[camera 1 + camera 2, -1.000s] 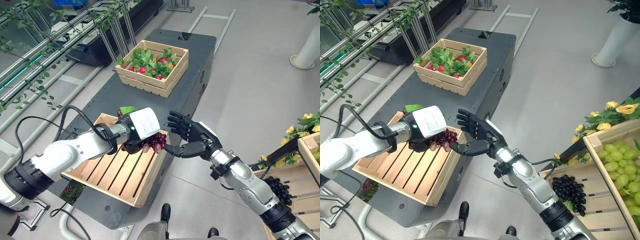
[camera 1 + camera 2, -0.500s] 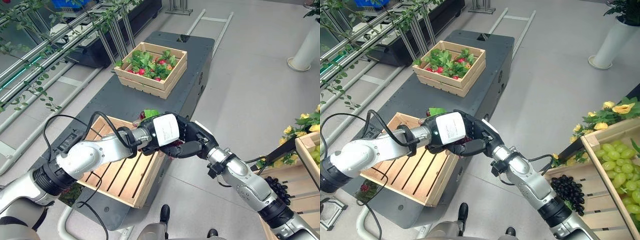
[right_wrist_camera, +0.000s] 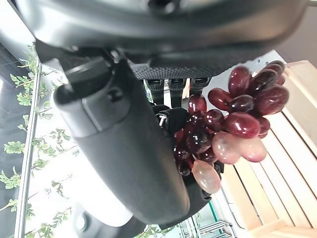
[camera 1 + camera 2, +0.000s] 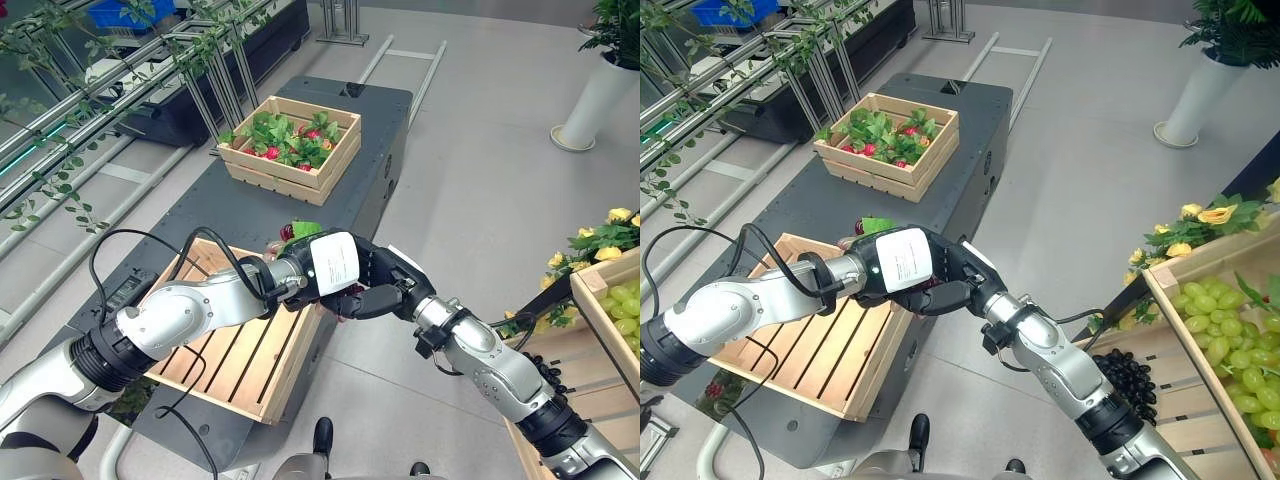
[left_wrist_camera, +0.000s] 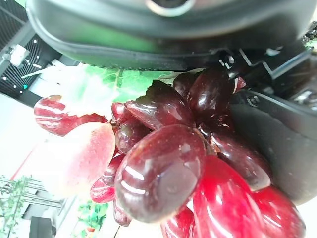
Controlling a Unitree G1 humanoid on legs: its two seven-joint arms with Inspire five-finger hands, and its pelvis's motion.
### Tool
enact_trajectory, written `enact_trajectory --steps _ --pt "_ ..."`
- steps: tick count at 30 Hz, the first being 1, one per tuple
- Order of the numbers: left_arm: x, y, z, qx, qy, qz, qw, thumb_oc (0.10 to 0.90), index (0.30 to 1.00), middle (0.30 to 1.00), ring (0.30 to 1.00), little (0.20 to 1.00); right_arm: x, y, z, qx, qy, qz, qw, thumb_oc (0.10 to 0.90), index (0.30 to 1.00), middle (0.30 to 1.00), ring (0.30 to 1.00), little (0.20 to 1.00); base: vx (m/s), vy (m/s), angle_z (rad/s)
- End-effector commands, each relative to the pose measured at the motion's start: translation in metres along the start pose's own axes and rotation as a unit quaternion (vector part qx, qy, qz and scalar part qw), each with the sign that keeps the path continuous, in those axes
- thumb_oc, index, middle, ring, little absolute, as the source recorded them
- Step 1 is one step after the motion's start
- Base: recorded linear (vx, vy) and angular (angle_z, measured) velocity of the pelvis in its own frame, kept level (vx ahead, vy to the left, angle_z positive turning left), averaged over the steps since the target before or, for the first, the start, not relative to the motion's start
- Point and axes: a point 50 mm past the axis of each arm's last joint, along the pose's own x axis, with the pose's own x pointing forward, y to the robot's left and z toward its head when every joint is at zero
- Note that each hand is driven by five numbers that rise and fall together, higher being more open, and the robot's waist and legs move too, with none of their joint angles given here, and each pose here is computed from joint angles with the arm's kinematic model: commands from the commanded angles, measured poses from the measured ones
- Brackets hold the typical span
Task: Pick up the fruits from the basket on one side to the basket on the other side
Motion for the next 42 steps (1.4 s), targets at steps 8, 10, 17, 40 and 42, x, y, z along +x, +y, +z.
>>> enact_trajectory --steps 8,10,17,40,42 --pt "-0.013 0.025 -0.058 0.026 0.143 0.072 0.987 0.4 0.3 0.3 0.3 0.3 0.0 0.014 0.014 -0.064 -0.024 0.075 0.995 0.8 0.9 0.9 0.9 0.9 0.0 0.0 0.0" --pt "-0.012 0.026 -0.058 0.026 0.144 0.072 0.987 0.4 0.3 0.3 0.3 0.3 0.0 0.011 0.014 -0.066 -0.021 0.071 0.995 0.8 0.9 0.9 0.9 0.9 0.0 0.0 0.0" --pt "-0.012 0.028 -0.057 0.026 0.145 0.083 0.986 0.4 0.3 0.3 0.3 0.3 0.002 0.008 0.008 -0.054 -0.013 0.055 0.997 0.8 0.9 0.9 0.9 0.9 0.0 0.0 0.0" --pt "-0.01 0.025 -0.051 0.005 0.127 0.076 0.989 0.4 0.3 0.3 0.3 0.3 0.003 0.011 0.008 -0.013 -0.039 0.026 0.999 0.4 0.3 0.3 0.3 0.3 0.0 0.0 0.0" --pt "-0.01 0.025 -0.052 0.002 0.127 0.076 0.989 0.4 0.3 0.3 0.3 0.3 0.003 0.011 0.008 -0.009 -0.041 0.021 0.999 0.4 0.3 0.3 0.3 0.3 0.0 0.0 0.0"
